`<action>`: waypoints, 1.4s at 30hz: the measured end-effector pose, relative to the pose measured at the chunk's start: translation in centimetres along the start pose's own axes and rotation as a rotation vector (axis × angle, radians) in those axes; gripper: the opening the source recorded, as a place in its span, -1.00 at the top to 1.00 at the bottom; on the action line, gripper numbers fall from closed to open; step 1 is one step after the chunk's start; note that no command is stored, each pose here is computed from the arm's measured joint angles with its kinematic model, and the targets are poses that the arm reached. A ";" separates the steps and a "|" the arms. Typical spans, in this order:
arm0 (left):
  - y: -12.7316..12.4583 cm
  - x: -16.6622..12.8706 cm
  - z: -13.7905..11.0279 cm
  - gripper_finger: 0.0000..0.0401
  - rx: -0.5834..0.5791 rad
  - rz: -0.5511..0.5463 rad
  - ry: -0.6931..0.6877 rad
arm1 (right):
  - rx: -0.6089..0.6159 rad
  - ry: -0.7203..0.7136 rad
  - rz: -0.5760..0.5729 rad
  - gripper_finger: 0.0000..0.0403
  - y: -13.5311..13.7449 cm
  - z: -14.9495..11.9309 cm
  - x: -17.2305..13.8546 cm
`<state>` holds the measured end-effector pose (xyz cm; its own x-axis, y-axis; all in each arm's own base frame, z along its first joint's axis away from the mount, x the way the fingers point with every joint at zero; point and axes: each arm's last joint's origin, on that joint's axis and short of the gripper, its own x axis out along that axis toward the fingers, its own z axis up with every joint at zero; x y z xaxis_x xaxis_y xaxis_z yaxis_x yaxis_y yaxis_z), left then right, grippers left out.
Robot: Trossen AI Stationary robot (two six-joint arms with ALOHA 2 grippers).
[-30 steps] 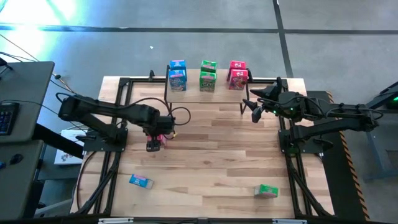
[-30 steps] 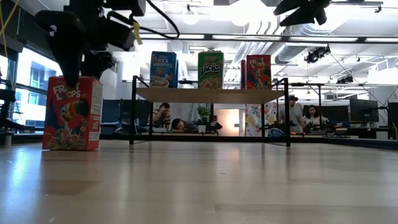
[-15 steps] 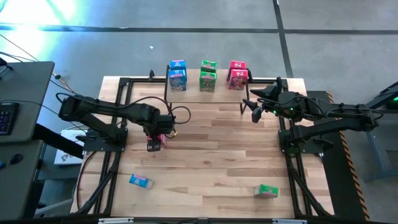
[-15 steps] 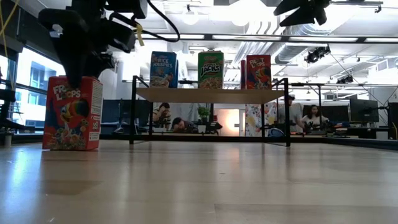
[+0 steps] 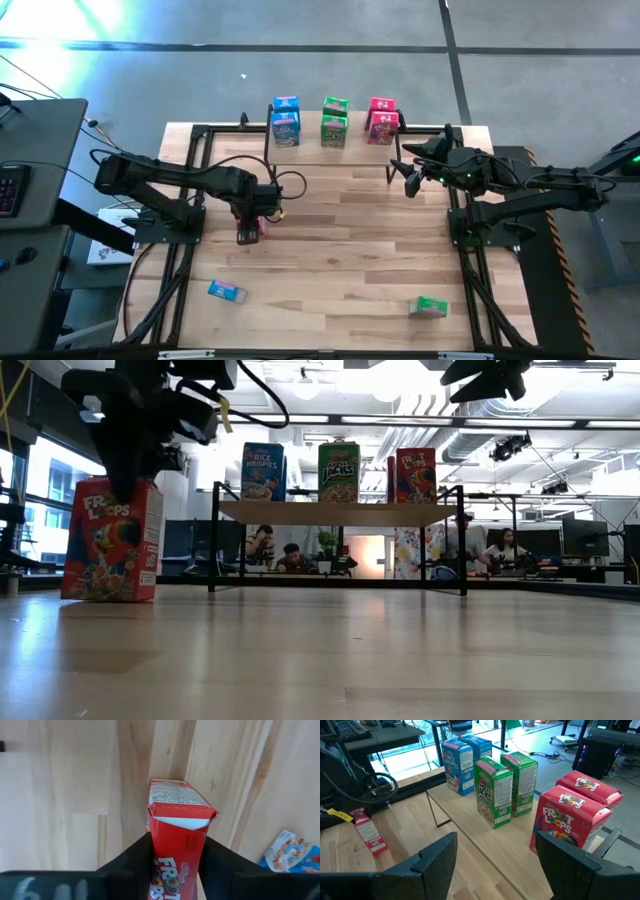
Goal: Stack cereal on shelf
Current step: Put the red cereal box aligned with the other red cereal boxes on the shelf
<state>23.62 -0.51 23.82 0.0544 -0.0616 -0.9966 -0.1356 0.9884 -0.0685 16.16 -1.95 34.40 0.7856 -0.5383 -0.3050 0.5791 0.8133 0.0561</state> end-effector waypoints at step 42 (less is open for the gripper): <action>-1.7 -9.9 5.1 0.42 0.122 -0.071 -0.571 | 0.000 0.000 0.000 -0.30 0.0 0.0 0.0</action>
<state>28.34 -0.91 34.04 0.5878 -0.0774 -0.8053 0.0009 0.9955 -0.0950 16.16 -1.95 34.40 0.7854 -0.5386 -0.3050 0.5794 0.8131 0.0562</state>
